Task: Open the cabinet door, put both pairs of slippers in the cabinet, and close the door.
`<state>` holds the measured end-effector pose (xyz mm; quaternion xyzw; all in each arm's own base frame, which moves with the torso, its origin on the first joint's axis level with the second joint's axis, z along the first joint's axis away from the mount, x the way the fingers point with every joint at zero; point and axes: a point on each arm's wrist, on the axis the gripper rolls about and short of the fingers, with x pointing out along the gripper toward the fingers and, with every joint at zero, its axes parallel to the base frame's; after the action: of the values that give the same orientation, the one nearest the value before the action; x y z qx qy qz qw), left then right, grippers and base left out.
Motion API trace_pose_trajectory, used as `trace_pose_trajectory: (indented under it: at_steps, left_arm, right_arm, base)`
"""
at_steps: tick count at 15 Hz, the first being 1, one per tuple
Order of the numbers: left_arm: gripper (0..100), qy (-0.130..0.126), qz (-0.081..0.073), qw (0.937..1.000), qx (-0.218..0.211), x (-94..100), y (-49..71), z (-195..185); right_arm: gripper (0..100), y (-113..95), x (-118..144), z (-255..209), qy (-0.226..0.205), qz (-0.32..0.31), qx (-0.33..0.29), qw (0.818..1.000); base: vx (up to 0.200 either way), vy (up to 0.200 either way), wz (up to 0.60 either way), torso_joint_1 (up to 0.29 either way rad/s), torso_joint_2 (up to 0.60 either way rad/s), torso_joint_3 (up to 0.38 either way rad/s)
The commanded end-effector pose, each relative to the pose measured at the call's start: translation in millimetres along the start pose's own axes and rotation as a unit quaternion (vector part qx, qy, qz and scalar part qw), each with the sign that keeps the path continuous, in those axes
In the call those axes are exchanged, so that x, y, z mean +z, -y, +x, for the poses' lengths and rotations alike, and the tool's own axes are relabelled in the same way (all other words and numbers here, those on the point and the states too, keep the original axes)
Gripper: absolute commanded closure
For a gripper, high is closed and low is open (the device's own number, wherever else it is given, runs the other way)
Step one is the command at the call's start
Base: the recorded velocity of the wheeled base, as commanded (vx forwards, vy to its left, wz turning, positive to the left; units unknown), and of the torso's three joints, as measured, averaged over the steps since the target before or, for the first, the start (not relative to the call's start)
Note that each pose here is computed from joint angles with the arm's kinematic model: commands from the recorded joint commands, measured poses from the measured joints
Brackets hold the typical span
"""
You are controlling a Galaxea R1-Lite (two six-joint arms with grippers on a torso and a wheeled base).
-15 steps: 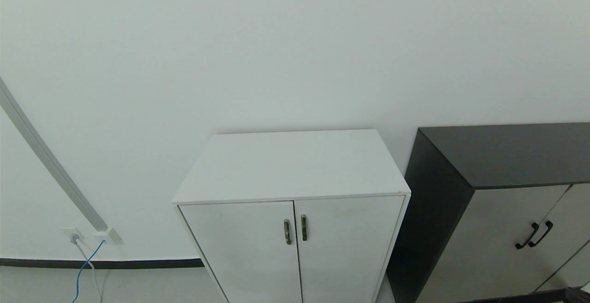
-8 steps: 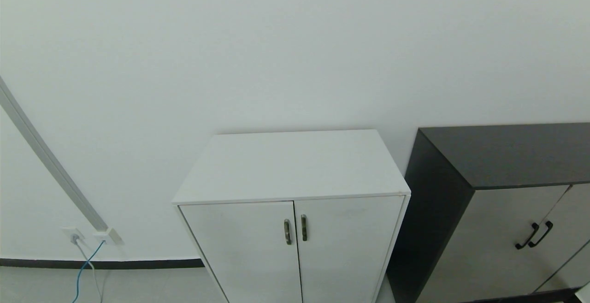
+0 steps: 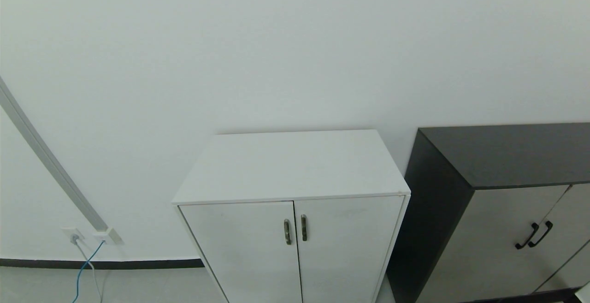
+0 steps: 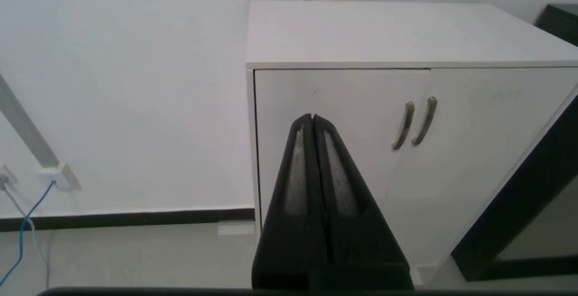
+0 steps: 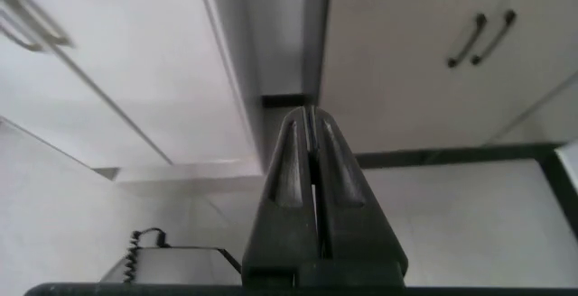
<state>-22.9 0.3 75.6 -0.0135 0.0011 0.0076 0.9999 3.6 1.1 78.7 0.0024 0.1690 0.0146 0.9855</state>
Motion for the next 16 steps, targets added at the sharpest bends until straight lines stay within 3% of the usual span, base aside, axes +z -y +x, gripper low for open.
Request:
trace_pose_trajectory:
  at_steps: [1, 3, 8, 16]
  left_arm:
    - [100, 0.0, 0.0, 1.0, 0.0, 0.0, 0.0, 0]
    - [100, 0.0, 0.0, 1.0, 0.0, 0.0, 0.0, 0]
    - [100, 0.0, 0.0, 1.0, 0.0, 0.1, 0.0, 0]
    - [100, 0.0, 0.002, 1.0, 0.0, 0.1, 0.0, 0]
  right_arm:
    - [100, 0, -3, -8, 0.051, -0.008, 0.024, 0.998]
    - [100, 0, -6, -15, 0.098, -0.011, 0.033, 0.995]
    - [100, -1, -12, -24, 0.167, -0.004, 0.005, 0.986]
    - [100, 0, -12, -24, 0.169, 0.017, -0.004, 0.985]
  base:
    - [0.0, 0.0, 0.0, 0.0, 0.0, 0.0]
    - [0.0, 0.0, 0.0, 0.0, 0.0, 0.0]
    - [0.0, 0.0, 0.0, 0.0, 0.0, 0.0]
    - [0.0, 0.0, 0.0, 0.0, 0.0, 0.0]
